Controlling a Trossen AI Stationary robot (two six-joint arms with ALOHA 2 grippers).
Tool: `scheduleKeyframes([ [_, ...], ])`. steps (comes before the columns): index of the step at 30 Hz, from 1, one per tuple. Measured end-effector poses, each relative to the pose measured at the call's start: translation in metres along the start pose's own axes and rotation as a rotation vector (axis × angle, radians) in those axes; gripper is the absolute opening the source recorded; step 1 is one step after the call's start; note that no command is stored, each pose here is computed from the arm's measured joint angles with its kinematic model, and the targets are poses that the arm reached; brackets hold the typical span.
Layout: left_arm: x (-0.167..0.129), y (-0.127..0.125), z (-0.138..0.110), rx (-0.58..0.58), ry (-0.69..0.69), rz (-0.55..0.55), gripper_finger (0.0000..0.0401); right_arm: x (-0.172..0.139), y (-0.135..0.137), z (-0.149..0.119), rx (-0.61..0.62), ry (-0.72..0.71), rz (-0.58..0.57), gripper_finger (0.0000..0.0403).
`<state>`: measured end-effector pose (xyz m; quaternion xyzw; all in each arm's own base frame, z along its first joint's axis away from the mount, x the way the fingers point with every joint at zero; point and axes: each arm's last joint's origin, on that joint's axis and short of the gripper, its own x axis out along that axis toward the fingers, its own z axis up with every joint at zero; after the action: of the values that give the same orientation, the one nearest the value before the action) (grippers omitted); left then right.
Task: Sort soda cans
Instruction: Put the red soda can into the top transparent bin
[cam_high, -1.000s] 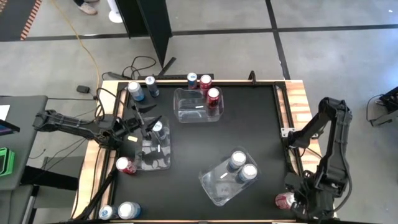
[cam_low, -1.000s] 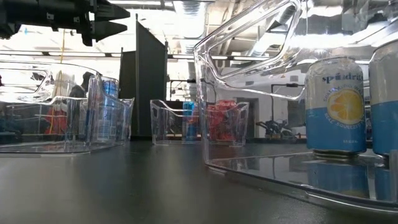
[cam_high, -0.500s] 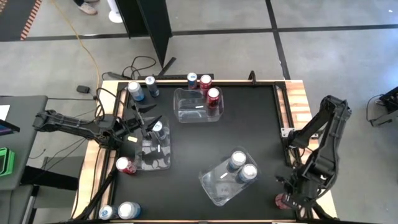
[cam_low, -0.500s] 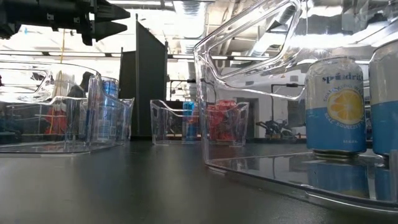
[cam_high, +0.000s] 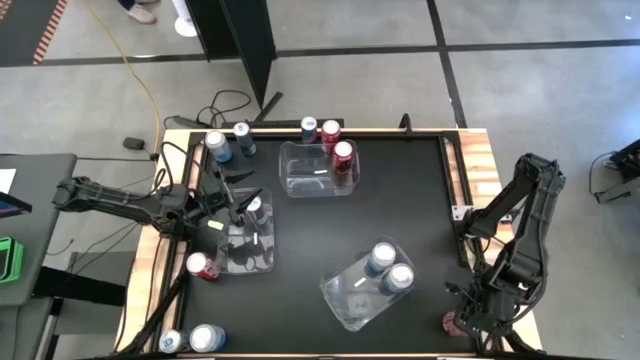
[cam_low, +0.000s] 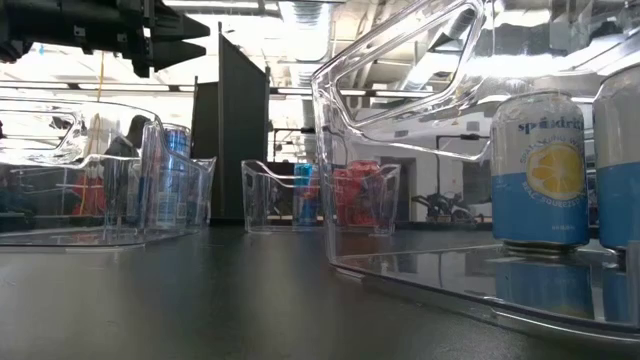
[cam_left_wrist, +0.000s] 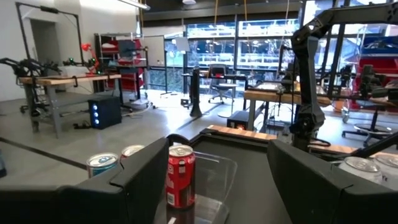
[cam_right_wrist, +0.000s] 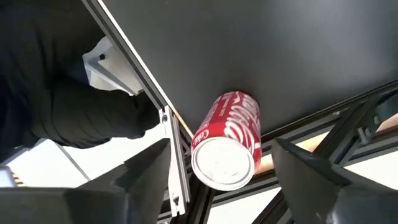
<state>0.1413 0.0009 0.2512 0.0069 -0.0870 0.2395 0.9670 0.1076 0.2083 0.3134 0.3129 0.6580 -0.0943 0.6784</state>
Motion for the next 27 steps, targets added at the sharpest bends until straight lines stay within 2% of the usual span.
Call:
scheduleKeyframes([
  [7,0.0,0.0,-0.002,0.005,0.014,-0.001,0.027,0.011,0.008,-0.026,-0.003,0.038,0.027,0.0324],
  [13,0.0,0.0,-0.002,0.007,0.016,-0.001,0.027,0.027,0.009,-0.05,-0.034,0.05,-0.038,0.0324],
  [21,0.0,0.0,-0.002,-0.007,0.018,-0.001,0.027,0.042,0.009,-0.053,-0.051,0.025,-0.132,0.0332],
  [27,0.0,0.0,-0.002,-0.007,0.019,-0.001,0.027,0.054,0.013,-0.054,-0.051,0.016,-0.162,0.0374],
])
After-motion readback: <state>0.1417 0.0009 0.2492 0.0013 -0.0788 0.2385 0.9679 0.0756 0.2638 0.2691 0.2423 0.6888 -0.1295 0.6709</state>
